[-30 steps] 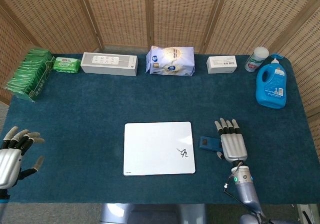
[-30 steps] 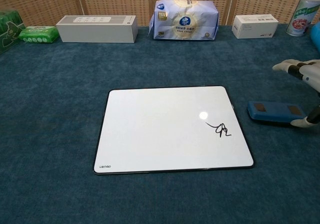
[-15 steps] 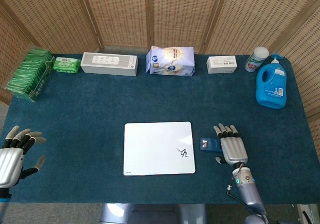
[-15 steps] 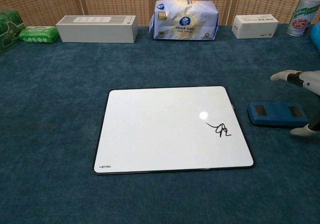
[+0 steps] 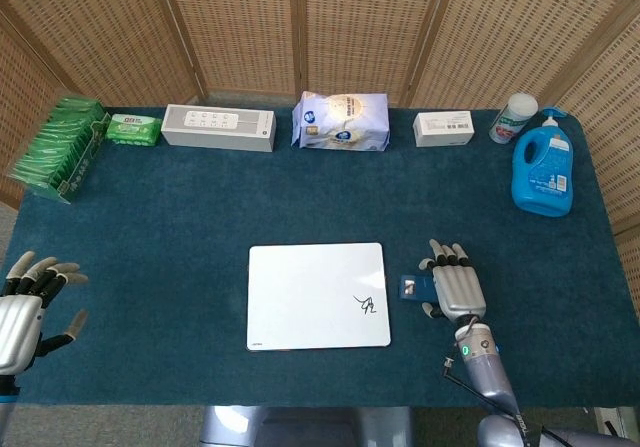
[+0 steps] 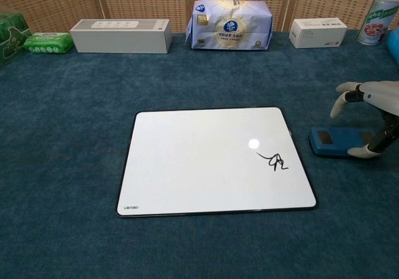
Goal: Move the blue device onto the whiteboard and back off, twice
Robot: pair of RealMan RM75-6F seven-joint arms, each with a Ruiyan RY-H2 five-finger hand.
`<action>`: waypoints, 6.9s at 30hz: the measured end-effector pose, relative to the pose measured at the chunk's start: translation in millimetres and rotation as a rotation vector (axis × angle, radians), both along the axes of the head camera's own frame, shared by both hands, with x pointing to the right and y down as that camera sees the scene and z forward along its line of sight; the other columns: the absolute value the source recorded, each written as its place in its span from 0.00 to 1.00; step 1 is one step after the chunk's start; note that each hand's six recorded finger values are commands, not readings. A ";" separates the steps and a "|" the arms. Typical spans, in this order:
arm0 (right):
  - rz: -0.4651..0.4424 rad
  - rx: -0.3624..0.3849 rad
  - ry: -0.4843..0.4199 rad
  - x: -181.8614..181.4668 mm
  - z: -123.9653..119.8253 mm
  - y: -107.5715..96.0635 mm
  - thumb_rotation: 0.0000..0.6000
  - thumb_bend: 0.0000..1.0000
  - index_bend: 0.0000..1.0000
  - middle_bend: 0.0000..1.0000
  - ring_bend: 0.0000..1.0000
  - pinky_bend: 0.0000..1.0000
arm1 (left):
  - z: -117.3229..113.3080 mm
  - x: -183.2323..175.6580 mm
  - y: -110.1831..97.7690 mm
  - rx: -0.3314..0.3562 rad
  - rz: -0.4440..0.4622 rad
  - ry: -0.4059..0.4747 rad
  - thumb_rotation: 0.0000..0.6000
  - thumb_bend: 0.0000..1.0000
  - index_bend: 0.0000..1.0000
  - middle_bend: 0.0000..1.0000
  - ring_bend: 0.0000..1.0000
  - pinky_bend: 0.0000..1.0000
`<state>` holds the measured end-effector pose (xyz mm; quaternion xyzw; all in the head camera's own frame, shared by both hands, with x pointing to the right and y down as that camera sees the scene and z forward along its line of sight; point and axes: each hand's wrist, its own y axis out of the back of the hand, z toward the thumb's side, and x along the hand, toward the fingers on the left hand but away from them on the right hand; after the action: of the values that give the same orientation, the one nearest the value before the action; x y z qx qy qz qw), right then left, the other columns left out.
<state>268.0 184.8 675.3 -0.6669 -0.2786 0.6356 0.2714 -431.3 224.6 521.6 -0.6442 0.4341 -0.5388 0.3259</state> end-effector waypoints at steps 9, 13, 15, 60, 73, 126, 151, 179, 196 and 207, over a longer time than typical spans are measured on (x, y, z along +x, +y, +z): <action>-0.001 -0.018 0.023 -1.4 4.4 0.7 1.00 0.23 0.27 0.00 0.00 0.00 | 2.6 -1.5 0.1 -0.005 -0.002 0.002 1.00 0.42 0.34 0.29 0.18 0.06; 0.005 -0.022 0.031 1.1 5.9 2.7 1.00 0.23 0.26 0.00 0.00 0.00 | 3.1 -1.5 -0.3 -0.005 -0.002 0.004 1.00 0.42 0.34 0.29 0.18 0.06; 0.007 -0.022 0.034 2.1 6.5 2.9 1.00 0.23 0.26 0.00 0.00 0.00 | 3.8 -1.1 -0.5 -0.006 0.000 0.005 1.00 0.42 0.34 0.29 0.17 0.06; 0.039 -0.042 0.003 0.4 4.3 -6.1 1.00 0.26 0.64 0.10 0.00 0.00 | 7.8 -3.6 -0.2 -0.010 -0.004 0.001 1.00 0.42 0.33 0.28 0.17 0.06; 0.029 -0.072 -0.169 -28.0 -17.6 0.9 1.00 0.27 0.67 0.13 0.00 0.00 | 6.1 -3.0 -2.3 -0.005 -0.002 -0.004 1.00 0.42 0.33 0.28 0.17 0.06; -0.153 -0.029 -0.173 -87.0 1.8 30.1 1.00 0.26 0.68 0.12 0.00 0.00 | -7.0 -8.9 -2.6 0.023 0.000 -0.006 1.00 0.42 0.33 0.28 0.16 0.04; -0.230 -0.041 -0.187 -117.2 19.4 9.7 1.00 0.26 0.69 0.12 0.00 0.00 | -10.0 -19.8 1.4 0.025 -0.030 -0.029 1.00 0.42 0.33 0.28 0.15 0.04; -0.191 -0.080 -0.133 -90.1 11.0 24.8 1.00 0.26 0.70 0.12 0.00 0.00 | -2.0 -8.8 -2.0 0.014 -0.001 -0.006 1.00 0.42 0.33 0.28 0.15 0.03; -0.241 -0.063 -0.155 -107.7 16.9 6.6 1.00 0.26 0.70 0.12 0.00 0.00 | -4.4 -14.5 1.5 0.015 -0.021 -0.021 1.00 0.42 0.33 0.28 0.14 0.03; -0.251 -0.076 -0.148 -113.8 21.3 4.6 1.00 0.26 0.70 0.12 0.00 0.00 | -3.4 -15.7 1.8 0.014 -0.022 -0.021 1.00 0.42 0.33 0.28 0.14 0.03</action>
<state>154.2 189.4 696.6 -0.7512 -0.1880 0.5560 0.3020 -447.1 226.4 518.2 -0.6315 0.4414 -0.5460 0.3289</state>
